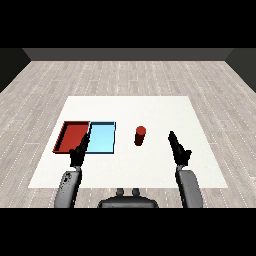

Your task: Pick the red can and put it in the red box

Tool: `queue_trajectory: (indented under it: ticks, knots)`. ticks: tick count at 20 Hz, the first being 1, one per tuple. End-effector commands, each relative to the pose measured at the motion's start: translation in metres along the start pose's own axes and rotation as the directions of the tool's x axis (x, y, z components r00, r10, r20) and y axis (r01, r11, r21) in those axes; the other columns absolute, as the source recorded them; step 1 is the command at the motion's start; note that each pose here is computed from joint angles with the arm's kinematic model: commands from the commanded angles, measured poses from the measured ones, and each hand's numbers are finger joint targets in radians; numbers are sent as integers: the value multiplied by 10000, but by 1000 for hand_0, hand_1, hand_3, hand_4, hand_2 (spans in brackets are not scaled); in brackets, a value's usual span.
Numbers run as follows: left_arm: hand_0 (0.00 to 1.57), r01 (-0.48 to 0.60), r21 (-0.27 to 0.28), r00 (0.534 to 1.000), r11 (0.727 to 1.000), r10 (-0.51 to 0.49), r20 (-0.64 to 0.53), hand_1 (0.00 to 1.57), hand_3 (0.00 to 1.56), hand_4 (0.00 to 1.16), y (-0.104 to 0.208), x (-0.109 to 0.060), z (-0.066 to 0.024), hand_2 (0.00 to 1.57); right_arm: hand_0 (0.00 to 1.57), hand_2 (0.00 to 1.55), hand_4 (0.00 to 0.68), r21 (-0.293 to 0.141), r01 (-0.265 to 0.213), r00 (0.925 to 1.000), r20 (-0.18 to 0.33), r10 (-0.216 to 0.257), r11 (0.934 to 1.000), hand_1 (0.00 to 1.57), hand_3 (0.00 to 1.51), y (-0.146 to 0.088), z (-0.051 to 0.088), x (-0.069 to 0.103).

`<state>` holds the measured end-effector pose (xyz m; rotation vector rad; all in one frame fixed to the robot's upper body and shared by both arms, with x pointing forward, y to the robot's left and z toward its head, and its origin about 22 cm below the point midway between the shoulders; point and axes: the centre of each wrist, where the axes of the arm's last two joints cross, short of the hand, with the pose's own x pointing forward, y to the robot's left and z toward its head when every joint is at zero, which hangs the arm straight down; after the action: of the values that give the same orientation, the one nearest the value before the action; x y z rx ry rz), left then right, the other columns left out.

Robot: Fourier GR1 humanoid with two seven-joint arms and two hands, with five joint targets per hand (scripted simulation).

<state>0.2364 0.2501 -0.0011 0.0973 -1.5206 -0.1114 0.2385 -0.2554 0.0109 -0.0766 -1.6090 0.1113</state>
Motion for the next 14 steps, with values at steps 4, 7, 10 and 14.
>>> queue_trajectory:
  ticks: [4,7,10,14]
  knots:
    - [0,-254,-110,9983,9996,259,526,0,0,0,0,52,-39,0,0,0,0,-308,278,9996,-20,-278,9991,0,0,-388,-147,-45]
    - [0,-1325,-78,8975,9912,1233,4233,0,0,0,-109,464,-125,0,0,0,0,205,1148,9577,2635,-1161,9932,0,0,-372,-282,264]
    - [0,-1311,-272,8615,9910,1274,4916,0,0,0,15,354,-86,0,0,0,0,364,1079,9495,2922,-1139,9935,0,0,-543,-61,-4]
    - [0,-1517,-277,8474,9880,1445,5110,0,0,0,155,56,22,0,0,0,0,508,1198,9388,3191,-1298,9915,0,0,-601,-79,11]
